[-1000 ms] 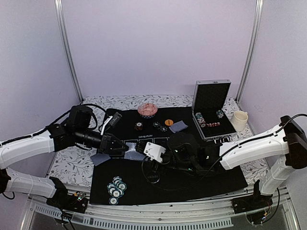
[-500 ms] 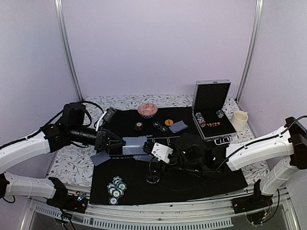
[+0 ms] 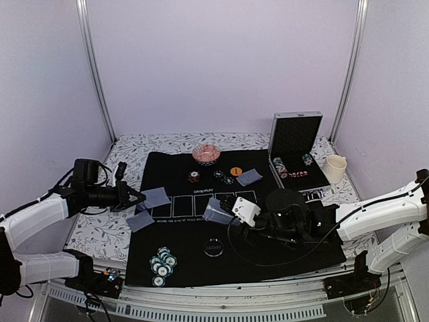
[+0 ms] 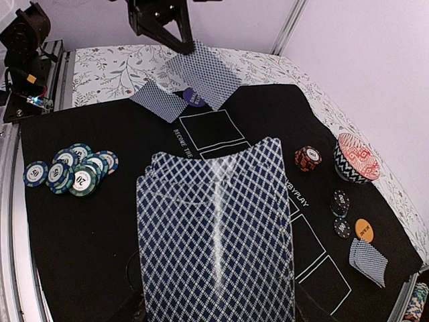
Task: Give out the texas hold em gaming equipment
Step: Pick up the poker card from the face-down deck piles, then distribute the poker card in the small blind area.
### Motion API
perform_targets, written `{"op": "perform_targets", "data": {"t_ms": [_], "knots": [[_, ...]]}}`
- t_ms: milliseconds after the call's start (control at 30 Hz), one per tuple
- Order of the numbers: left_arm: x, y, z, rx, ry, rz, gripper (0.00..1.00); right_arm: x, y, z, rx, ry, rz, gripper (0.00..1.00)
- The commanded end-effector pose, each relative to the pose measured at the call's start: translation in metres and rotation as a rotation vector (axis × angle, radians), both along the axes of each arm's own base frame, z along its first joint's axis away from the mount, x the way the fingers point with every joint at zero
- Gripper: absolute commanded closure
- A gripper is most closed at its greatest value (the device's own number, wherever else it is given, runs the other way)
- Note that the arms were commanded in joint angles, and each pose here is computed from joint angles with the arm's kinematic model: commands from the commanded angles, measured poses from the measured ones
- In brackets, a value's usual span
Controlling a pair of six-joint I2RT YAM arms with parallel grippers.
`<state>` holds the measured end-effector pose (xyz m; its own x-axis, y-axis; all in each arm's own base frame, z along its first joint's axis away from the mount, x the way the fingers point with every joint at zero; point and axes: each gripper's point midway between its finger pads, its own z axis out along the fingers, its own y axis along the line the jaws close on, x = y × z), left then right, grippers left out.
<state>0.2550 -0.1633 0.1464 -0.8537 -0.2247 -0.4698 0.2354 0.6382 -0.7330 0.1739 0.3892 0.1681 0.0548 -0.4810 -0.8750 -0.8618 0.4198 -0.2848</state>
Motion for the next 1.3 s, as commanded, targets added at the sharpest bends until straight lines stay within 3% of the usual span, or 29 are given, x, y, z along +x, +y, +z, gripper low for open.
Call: {"op": "perform_targets", "data": {"t_ms": [0, 133, 467, 900, 1033, 1267], "knots": [[-0.01, 0.032, -0.04, 0.087, 0.162, 0.144, 1.0, 0.002, -0.006, 0.013, 0.043, -0.001, -0.021, 0.51], [-0.02, 0.054, -0.058, 0.177, 0.232, 0.247, 1.0, 0.0, -0.006, 0.011, 0.038, -0.003, -0.011, 0.51], [-0.044, 0.075, -0.091, 0.199, 0.406, 0.421, 1.0, -0.004, -0.009, 0.016, 0.057, 0.006, 0.003, 0.51], [-0.049, 0.092, -0.1, 0.262, 0.447, 0.514, 1.0, -0.007, -0.01, 0.025, 0.077, -0.001, 0.013, 0.51], [-0.047, 0.099, -0.099, 0.292, 0.451, 0.548, 0.79, -0.008, -0.009, 0.027, 0.077, 0.002, 0.021, 0.51], [-0.041, 0.117, -0.086, 0.357, 0.434, 0.647, 0.78, -0.008, -0.006, 0.026, 0.069, 0.011, 0.025, 0.51]]}}
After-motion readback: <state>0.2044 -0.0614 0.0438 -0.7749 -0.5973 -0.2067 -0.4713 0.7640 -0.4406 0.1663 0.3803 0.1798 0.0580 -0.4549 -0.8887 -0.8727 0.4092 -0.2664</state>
